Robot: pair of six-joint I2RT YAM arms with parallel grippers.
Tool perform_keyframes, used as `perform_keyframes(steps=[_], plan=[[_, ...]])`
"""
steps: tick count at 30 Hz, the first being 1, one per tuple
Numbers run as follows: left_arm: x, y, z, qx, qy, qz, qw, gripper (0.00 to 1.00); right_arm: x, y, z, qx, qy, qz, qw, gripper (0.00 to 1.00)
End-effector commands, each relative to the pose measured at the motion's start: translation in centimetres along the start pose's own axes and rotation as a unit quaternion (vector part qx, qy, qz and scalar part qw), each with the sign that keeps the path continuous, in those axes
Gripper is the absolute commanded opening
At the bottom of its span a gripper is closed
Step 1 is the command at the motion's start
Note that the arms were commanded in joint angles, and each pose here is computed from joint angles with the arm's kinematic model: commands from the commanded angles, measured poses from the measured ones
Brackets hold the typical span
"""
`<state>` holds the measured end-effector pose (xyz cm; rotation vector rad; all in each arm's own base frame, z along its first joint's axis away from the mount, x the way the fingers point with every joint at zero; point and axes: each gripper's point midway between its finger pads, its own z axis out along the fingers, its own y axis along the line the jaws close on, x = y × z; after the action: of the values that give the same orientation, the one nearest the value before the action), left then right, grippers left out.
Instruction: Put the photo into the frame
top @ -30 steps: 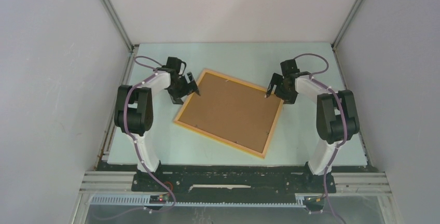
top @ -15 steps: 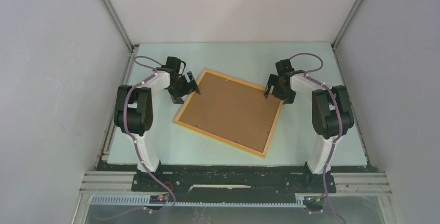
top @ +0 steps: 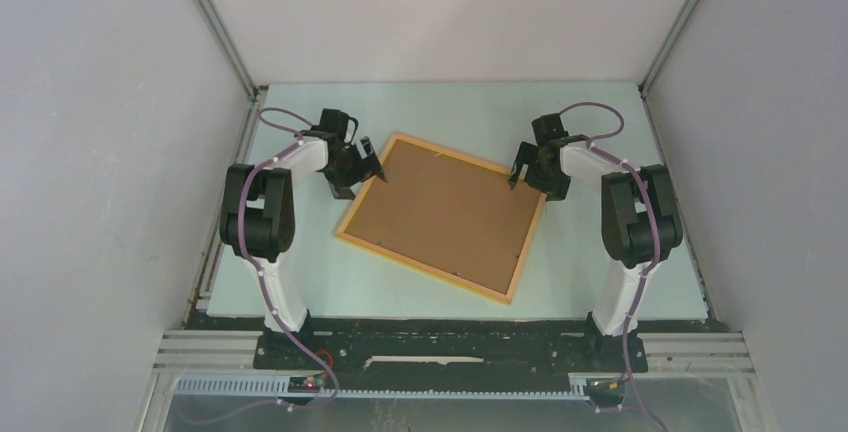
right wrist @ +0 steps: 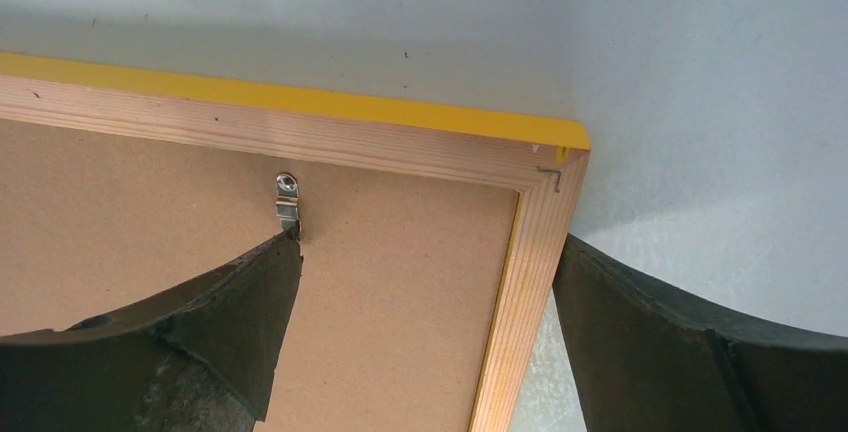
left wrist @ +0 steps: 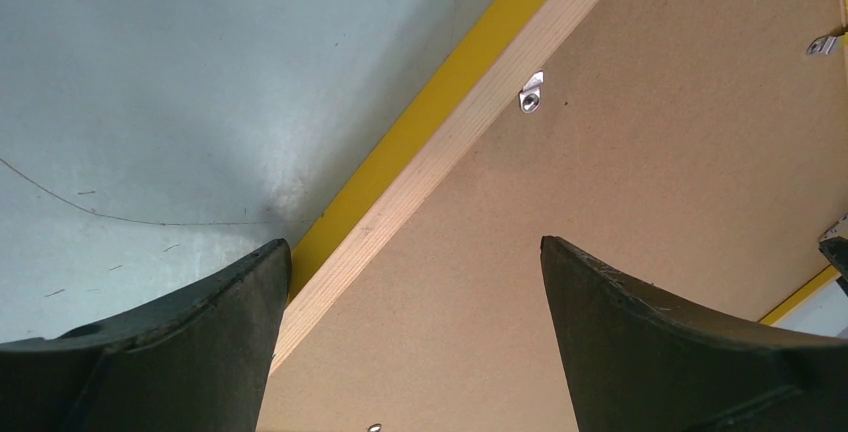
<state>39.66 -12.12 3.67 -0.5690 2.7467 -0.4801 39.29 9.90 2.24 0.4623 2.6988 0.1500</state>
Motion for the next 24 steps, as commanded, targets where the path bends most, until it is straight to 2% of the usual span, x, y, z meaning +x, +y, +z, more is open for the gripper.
perform_keyframes(steps=[1, 4, 7, 13, 21, 24], plan=[[-0.4, -2.9, -1.8, 0.058, -0.008, -0.006, 0.998, 0.93, -0.2, 3.3, -0.5, -0.049, -0.001, 0.018, 0.999, 1.00], [-0.4, -3.0, -1.8, 0.058, -0.009, -0.006, 0.998, 0.93, -0.3, 2.8, -0.3, -0.029, -0.007, 0.015, 0.999, 1.00], [-0.5, -3.0, -1.9, 0.058, -0.010, -0.005, 0.998, 0.93, 0.4, 3.8, -0.3, -0.059, 0.015, 0.015, 0.998, 1.00], [-0.5, -3.1, -1.9, 0.062, -0.009, -0.006, 0.998, 0.93, 0.6, 4.8, -0.9, -0.078, 0.018, 0.012, 0.997, 1.00], [-0.5, -3.1, -2.0, 0.064, -0.009, -0.007, 0.998, 0.93, 1.4, 5.3, -0.7, -0.111, 0.065, 0.071, 0.989, 1.00], [-0.4, -3.2, -2.0, 0.067, -0.008, -0.008, 0.998, 0.93, 1.2, 4.3, -0.6, -0.065, 0.042, 0.072, 0.994, 1.00]])
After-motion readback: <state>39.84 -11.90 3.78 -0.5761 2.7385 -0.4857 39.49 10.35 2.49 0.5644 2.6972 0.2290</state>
